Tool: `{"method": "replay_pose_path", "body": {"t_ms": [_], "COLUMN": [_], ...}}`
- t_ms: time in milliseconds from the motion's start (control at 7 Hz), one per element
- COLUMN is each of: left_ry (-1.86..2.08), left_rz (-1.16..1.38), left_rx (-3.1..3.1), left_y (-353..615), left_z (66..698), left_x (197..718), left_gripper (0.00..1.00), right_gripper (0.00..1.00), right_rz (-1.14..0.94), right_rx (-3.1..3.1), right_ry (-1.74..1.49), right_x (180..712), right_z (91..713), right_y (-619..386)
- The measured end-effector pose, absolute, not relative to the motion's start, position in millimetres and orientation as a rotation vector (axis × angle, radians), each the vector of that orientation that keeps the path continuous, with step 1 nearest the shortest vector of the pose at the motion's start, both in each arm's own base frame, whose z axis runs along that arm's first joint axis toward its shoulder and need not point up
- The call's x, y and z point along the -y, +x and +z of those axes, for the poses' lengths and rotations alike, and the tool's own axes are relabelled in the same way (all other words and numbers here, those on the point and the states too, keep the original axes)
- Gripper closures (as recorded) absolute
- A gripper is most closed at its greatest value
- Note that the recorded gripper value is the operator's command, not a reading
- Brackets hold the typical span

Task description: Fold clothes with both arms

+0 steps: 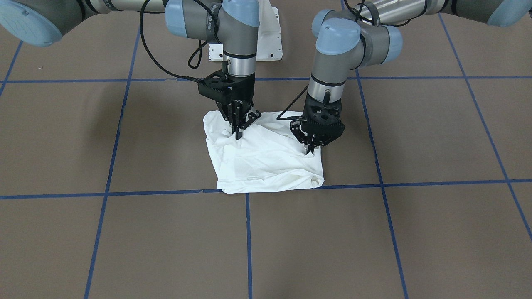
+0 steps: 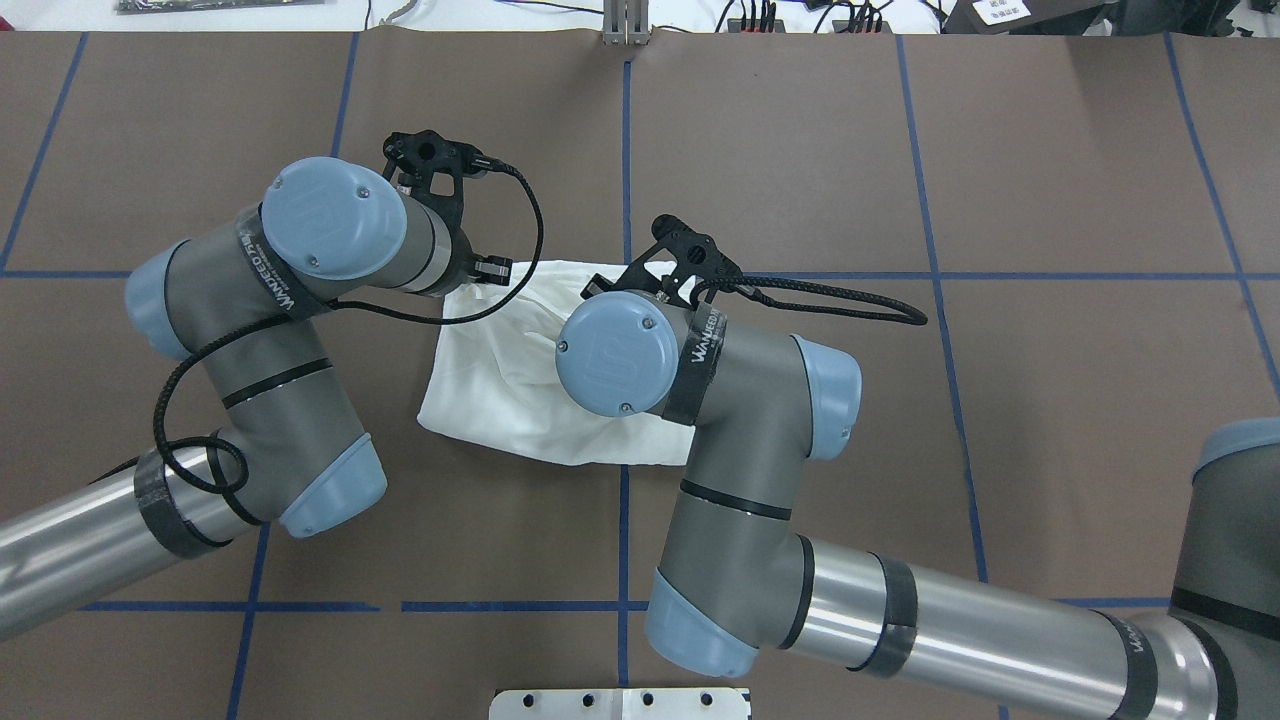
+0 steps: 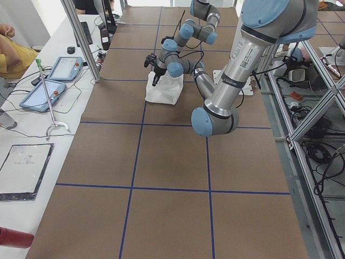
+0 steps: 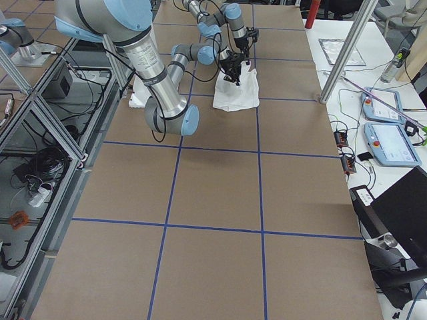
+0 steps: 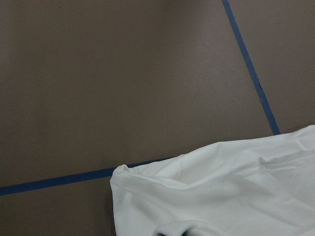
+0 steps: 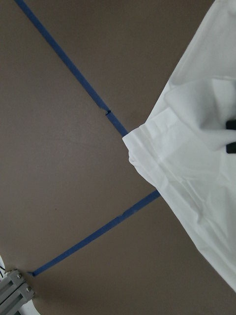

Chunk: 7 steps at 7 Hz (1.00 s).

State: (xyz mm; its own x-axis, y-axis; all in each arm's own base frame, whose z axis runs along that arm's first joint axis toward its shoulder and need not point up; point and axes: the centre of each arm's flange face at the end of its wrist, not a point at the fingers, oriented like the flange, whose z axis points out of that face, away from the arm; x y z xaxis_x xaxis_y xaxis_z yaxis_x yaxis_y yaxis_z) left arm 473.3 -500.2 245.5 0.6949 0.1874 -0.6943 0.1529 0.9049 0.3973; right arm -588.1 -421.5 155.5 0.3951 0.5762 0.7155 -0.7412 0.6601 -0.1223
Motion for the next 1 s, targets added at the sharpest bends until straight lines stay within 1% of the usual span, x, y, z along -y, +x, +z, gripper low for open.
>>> {"method": "replay_pose_path", "body": {"t_ms": [143,286,571,714,1000], "left_ry": [0.460,0.465,0.510,0.536,0.518], "left_rz": [0.025,0.029,0.070,0.101,0.139], "left_rx": [-0.802,-0.800,-0.814,-0.823,-0.827], "left_y": [480.2,484.2,469.7,453.4,446.3], "left_z": [255.3,259.9,248.8,245.5,263.3], "left_x": [513.0,519.7,521.2,516.0,494.6], "left_gripper": [0.01,0.00,0.00,0.00,0.00], "right_gripper": [0.01,0.00,0.00,0.00,0.00], "right_rz": [0.831,0.786,0.718,0.705,0.653], "right_rx": [0.797,0.791,0.802,0.808,0.828], "right_ry": [0.245,0.269,0.279,0.266,0.259], "right_x": [433.4,440.9,453.7,458.1,453.7], "right_z": [162.4,165.5,153.1,149.2,149.8], "right_y": [-594.7,-597.8,-590.9,-586.3,-568.2]}}
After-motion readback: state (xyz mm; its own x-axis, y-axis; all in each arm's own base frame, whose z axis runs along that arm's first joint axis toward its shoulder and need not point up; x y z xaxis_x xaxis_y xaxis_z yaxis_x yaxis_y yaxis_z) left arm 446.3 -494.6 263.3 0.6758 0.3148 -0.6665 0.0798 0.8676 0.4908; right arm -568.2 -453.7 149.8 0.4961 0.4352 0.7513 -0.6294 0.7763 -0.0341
